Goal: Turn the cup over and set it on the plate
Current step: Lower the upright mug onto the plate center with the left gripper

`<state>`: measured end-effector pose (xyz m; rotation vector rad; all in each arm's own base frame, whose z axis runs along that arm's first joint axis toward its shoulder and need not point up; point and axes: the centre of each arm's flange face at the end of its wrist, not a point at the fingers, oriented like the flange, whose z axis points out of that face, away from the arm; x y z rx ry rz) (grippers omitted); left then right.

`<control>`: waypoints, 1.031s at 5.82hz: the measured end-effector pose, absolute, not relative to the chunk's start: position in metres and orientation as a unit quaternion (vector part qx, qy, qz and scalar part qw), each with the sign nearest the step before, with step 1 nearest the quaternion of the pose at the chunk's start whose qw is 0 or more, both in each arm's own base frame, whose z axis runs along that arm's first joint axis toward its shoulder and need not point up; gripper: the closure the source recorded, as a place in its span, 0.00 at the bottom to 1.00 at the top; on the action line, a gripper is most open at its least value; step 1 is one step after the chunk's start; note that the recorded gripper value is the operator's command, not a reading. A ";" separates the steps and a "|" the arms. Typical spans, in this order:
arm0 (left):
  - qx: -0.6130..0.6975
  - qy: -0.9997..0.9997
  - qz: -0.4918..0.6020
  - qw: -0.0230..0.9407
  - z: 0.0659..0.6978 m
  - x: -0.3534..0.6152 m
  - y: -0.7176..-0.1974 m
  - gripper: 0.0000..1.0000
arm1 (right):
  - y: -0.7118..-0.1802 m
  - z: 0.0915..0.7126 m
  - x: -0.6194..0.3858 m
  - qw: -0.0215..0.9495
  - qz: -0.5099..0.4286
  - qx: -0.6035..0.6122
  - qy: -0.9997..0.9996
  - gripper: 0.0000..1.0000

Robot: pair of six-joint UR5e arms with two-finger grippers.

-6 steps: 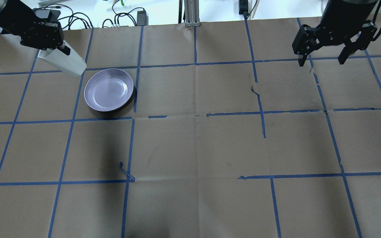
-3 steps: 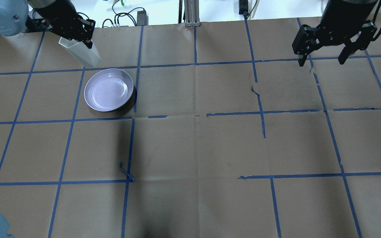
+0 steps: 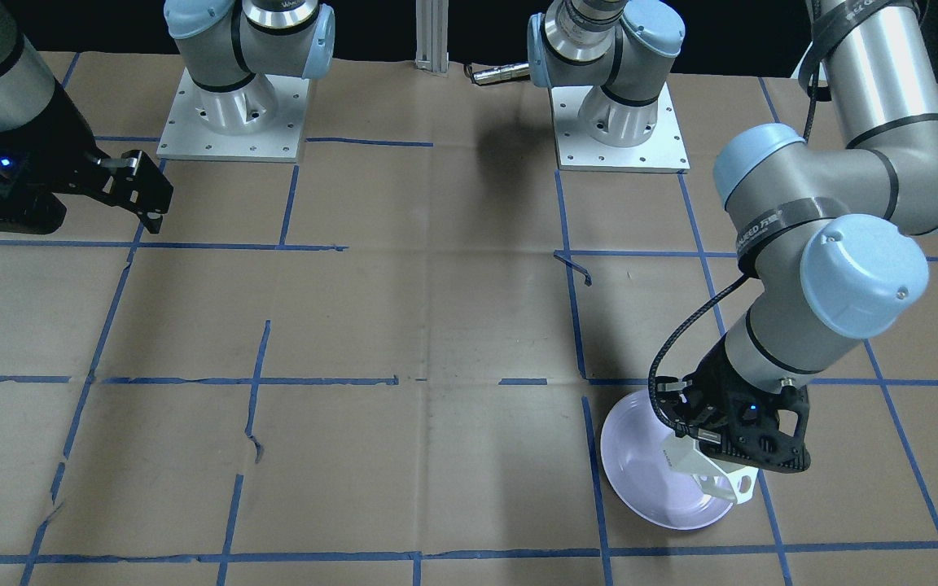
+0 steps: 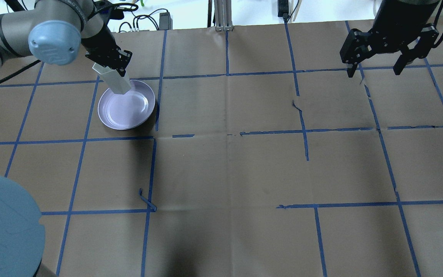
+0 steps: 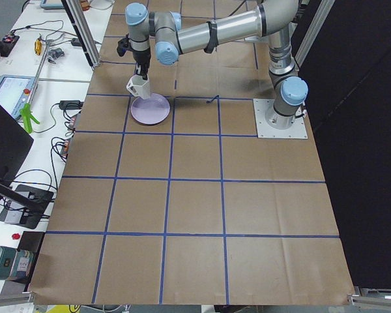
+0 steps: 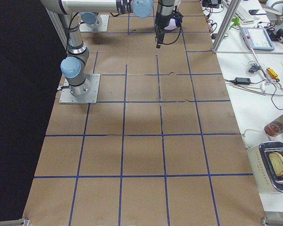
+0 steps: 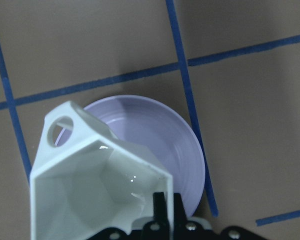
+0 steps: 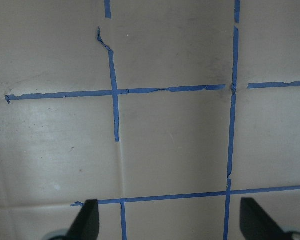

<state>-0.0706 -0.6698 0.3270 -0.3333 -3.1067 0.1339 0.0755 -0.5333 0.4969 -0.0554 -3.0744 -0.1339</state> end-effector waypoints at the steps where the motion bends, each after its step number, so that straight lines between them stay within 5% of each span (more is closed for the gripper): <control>1: -0.109 -0.993 0.048 0.000 0.297 -0.070 -0.669 1.00 | -0.533 0.497 0.075 0.032 -0.044 -0.018 -0.998 0.00; 2: -0.111 -0.993 0.040 -0.010 0.271 -0.068 -0.666 1.00 | -0.533 0.497 0.075 0.032 -0.044 -0.018 -0.998 0.00; 3: -0.113 -0.993 0.029 -0.018 0.253 -0.067 -0.663 0.61 | -0.533 0.497 0.075 0.032 -0.043 -0.018 -0.998 0.00; 4: -0.113 -0.993 0.023 -0.020 0.245 -0.067 -0.662 0.04 | -0.533 0.497 0.075 0.032 -0.043 -0.018 -0.998 0.00; 6: -0.113 -0.993 0.034 -0.025 0.259 -0.067 -0.665 0.01 | -0.533 0.497 0.075 0.032 -0.043 -0.018 -0.998 0.00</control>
